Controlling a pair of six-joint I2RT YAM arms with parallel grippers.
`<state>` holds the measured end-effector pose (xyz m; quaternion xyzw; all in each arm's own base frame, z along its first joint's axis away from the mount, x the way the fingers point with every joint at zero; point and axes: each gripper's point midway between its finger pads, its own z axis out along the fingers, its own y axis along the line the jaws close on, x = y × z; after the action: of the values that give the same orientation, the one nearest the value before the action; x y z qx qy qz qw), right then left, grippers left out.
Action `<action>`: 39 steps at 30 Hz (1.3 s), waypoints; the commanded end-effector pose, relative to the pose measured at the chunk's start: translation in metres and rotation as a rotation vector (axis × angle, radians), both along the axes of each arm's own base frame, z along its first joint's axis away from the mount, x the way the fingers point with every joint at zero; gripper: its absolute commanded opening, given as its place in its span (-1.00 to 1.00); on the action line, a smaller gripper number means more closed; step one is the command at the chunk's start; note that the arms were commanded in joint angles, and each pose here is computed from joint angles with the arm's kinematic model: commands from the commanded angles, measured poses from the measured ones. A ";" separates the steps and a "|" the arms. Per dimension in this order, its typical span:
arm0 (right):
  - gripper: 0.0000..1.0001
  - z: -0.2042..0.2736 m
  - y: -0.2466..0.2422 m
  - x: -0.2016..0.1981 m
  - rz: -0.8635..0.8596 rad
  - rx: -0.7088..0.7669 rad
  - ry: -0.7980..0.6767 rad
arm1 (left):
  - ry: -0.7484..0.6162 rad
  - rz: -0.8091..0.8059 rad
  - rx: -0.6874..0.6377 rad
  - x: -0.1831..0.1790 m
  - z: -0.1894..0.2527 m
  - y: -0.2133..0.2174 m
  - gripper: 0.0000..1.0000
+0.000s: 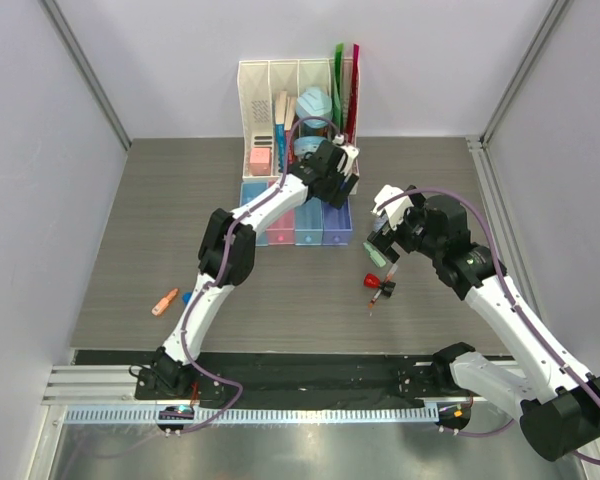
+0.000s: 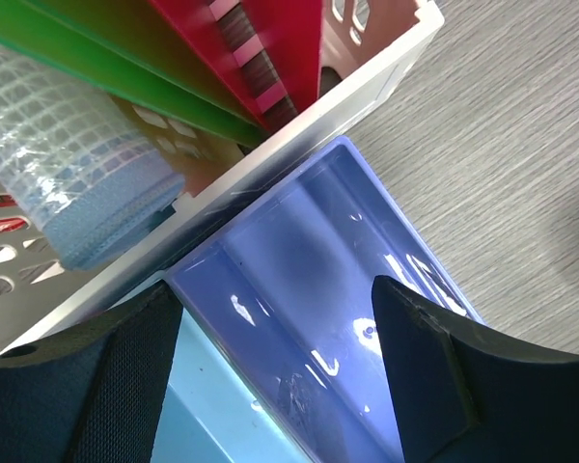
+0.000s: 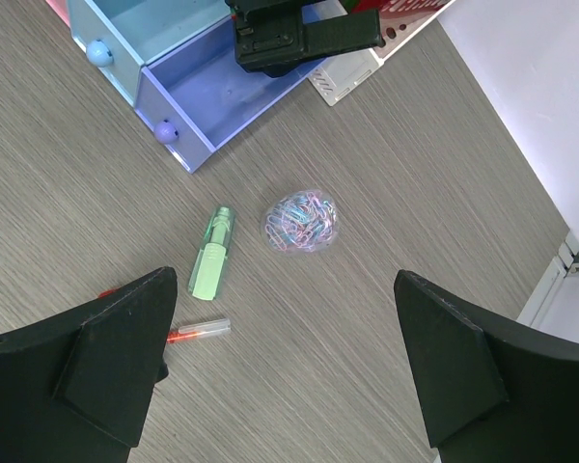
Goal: Sort the stationery into containers
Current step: Move the storage box to the center of the board, then pick up the stationery from the center of the board.
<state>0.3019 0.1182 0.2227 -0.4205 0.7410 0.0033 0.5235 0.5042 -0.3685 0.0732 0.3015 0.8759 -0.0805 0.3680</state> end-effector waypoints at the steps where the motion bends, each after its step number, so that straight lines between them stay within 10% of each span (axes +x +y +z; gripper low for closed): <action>1: 0.99 0.016 -0.001 0.006 -0.009 0.016 -0.055 | -0.047 0.003 -0.053 0.004 0.021 -0.007 0.58; 24: 0.99 0.019 -0.003 -0.007 0.008 0.012 -0.046 | -0.215 0.011 -0.067 -0.053 0.117 0.042 0.70; 39: 0.99 -0.078 0.017 -0.054 0.186 -0.044 0.279 | 0.069 0.223 0.182 -0.158 0.066 0.262 1.00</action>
<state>0.2640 0.1280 0.1696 -0.4738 0.7610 0.0688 0.4378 0.3789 -0.1500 0.1597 0.2330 0.8973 0.0249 0.3741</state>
